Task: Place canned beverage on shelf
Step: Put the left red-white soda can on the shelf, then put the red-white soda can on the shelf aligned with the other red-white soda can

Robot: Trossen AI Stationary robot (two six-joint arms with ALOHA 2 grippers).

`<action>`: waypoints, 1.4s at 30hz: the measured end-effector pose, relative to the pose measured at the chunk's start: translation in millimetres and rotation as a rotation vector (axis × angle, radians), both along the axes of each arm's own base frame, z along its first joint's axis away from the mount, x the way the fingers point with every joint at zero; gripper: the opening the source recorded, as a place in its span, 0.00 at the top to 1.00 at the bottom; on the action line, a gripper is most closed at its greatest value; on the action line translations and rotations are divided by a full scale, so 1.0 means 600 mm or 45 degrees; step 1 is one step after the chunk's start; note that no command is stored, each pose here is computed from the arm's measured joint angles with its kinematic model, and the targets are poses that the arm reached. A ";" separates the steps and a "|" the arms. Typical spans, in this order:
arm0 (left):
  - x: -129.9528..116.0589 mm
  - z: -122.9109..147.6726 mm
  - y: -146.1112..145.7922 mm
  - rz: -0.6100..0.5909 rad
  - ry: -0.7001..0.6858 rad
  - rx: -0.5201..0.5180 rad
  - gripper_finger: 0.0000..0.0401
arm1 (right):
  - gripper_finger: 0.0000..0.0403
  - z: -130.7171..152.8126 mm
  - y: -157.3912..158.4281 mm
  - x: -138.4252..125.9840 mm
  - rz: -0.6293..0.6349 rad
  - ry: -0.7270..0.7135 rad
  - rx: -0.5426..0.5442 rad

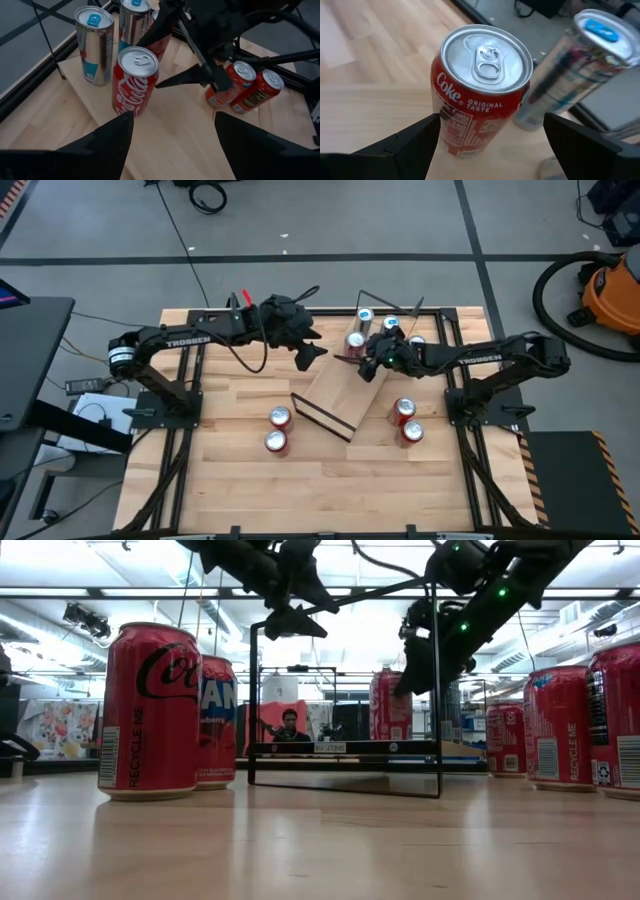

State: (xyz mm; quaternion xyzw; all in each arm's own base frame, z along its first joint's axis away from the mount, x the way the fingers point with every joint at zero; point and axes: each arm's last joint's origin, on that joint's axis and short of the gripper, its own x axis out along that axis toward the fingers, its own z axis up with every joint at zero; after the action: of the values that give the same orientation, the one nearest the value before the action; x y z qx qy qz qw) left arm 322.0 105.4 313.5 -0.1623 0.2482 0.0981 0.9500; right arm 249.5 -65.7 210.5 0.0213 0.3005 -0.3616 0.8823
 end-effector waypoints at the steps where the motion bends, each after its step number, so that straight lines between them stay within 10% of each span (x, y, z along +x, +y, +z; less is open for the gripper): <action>1: 0.000 0.000 0.000 0.000 0.000 0.000 0.28 | 0.10 -0.002 -0.002 0.000 -0.012 0.010 -0.005; 24: -0.001 0.001 0.001 -0.054 -0.010 -0.019 0.28 | 0.14 0.081 0.011 0.008 0.099 0.056 0.059; 33: -0.003 0.001 0.005 -0.059 -0.007 0.008 0.28 | 0.14 0.174 -0.014 -0.042 -0.079 0.273 0.481; 42: -0.003 0.001 0.005 -0.060 -0.007 0.011 0.28 | 0.14 0.166 -0.024 -0.087 -0.136 0.390 0.861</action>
State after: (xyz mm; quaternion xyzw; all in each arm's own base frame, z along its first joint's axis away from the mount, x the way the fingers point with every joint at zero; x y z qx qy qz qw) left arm 320.4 108.4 314.1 -0.1525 0.2488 0.0762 0.9534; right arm 197.4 -79.9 310.0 0.2729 0.5300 -0.2864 0.7500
